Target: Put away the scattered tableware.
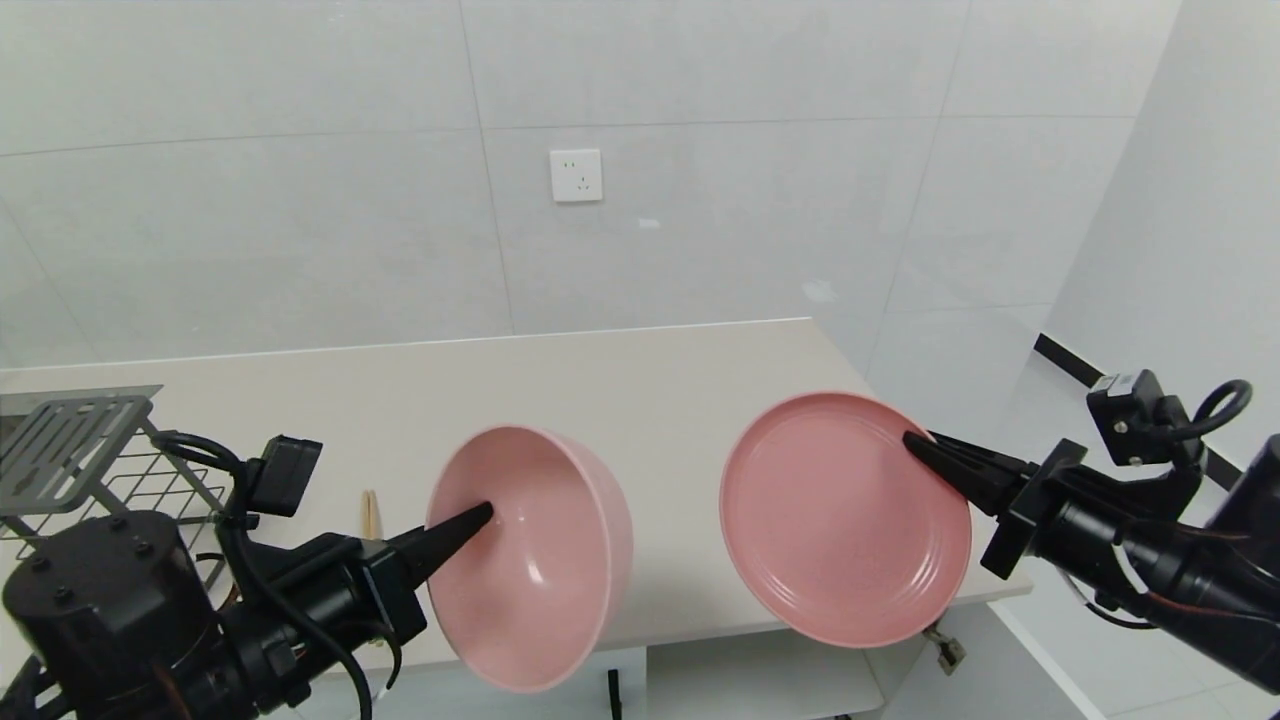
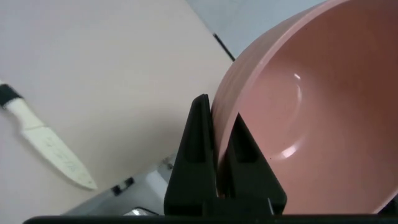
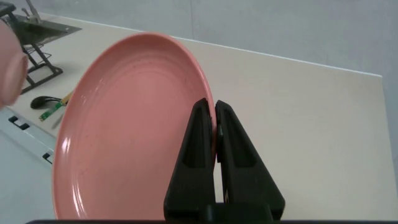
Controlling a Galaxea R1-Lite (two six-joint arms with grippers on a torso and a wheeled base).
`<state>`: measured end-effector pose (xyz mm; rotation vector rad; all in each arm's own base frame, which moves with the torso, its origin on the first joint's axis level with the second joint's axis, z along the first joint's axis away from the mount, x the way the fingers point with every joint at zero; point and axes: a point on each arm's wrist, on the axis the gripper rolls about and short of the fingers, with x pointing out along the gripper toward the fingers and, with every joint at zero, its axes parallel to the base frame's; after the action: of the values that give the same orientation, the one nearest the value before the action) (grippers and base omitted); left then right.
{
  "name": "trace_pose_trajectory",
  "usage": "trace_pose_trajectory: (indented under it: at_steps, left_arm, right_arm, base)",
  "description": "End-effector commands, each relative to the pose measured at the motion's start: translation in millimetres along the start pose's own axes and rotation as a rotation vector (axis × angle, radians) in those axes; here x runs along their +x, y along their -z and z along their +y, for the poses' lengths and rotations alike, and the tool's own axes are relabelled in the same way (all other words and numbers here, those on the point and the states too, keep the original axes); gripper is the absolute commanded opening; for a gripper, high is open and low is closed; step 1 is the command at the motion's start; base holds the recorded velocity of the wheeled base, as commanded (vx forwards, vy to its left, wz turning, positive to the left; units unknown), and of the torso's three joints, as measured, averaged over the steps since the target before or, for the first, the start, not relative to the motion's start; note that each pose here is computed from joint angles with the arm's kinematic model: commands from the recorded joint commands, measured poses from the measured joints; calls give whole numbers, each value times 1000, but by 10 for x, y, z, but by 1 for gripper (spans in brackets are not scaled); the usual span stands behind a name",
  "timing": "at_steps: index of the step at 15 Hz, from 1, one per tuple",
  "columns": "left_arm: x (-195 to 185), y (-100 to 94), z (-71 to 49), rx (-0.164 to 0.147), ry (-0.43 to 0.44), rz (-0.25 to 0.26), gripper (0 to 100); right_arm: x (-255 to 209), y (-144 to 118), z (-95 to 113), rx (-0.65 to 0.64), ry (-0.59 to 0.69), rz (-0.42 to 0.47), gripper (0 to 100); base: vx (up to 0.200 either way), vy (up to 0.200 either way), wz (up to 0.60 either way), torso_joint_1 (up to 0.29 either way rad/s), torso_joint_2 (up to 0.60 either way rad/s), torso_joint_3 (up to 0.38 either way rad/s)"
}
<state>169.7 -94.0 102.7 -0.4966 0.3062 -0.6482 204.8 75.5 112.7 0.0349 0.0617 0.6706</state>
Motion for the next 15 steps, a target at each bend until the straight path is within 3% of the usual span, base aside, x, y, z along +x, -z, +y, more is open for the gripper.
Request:
trace_pose_trajectory:
  at_steps: [1,4,5,6,9,11,14,15]
  left_arm:
    - [51,74,-18,51,-60,0,0]
    - [256,241,-131,131,-306,-88,0]
    - [236,313,-204,189,-304,-64,0]
    - [229,330,-227,221,-293,-53,0]
    - [239,355,-147,272,-353,-35,0]
    - [359,463,-53,292,-455,-10,0]
    - [377,554,12,318,-490,34,0]
    - [362,557,22,354,-512,39,0]
  right_arm:
    - [-14,-30,17,-5,-5,-14,0]
    - [-35,-14,31,-2,-8,-5,0]
    - [-107,-17,55,-2,1,-4,0]
    - [-139,-5,63,0,44,2,0]
    - [-315,-32,197,-85,299,-9,0]
    - [-304,-37,261,-113,264,-10,0]
    - [-298,-54,260,-103,266,-20,0]
    - [-293,-79,260,-100,266,-35,0]
  base:
    - [0,0,0,0,0,0]
    - [0,0,0,0,0,0]
    - [0,0,0,0,0,0]
    - [0,0,0,0,0,0]
    - [0,0,0,0,0,0]
    - [0,0,0,0,0,0]
    - [0,0,0,0,0,0]
    - [0,0,0,0,0,0]
